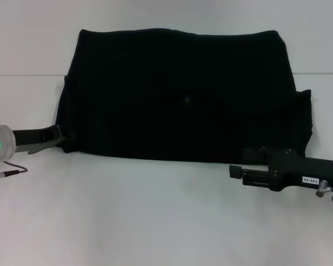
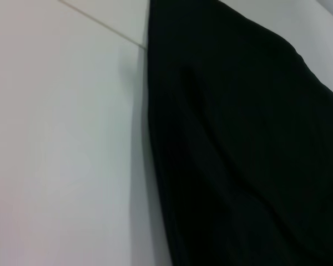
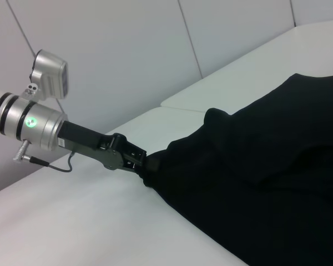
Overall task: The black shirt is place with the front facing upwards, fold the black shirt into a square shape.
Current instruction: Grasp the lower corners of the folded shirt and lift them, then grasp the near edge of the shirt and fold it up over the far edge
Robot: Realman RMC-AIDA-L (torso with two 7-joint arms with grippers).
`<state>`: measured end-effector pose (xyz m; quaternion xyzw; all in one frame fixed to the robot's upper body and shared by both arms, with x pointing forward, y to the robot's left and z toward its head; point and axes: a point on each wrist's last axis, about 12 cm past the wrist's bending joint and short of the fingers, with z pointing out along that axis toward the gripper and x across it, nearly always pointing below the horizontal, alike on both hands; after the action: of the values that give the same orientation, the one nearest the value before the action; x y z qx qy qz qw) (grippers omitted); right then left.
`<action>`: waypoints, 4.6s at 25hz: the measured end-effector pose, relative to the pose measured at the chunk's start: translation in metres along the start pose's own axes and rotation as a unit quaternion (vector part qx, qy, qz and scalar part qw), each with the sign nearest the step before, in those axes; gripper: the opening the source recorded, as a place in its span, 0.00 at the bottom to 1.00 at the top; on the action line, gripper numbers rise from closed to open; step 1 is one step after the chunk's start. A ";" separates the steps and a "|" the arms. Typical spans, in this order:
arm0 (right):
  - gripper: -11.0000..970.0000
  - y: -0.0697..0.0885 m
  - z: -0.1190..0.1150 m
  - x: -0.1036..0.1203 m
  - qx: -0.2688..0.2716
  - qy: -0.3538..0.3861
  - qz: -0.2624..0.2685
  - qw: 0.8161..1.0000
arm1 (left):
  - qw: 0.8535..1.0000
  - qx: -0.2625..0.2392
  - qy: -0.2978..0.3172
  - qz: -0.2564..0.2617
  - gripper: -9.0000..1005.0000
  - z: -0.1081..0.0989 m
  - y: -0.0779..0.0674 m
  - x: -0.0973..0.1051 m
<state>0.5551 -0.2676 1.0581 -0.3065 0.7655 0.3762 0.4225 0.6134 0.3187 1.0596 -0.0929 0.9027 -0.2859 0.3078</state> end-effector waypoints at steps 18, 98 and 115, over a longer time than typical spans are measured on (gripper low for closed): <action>0.82 -0.062 -0.080 -0.058 0.154 0.119 0.286 0.938 | 1.000 0.012 -0.007 0.013 0.05 -0.010 0.001 -0.009; 0.07 -0.026 -0.077 -0.053 0.009 0.253 0.258 0.932 | 0.972 0.180 0.130 -0.076 0.06 -0.104 0.023 0.018; 0.07 -0.063 -0.055 -0.071 0.095 -0.122 0.361 0.919 | 0.968 0.140 -0.169 -0.125 0.06 -0.039 0.007 -0.021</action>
<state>0.6142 -0.3364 1.1198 0.0810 0.7991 0.4628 0.3751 0.6065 0.3498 1.0918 -0.2076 0.7696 -0.4262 0.4278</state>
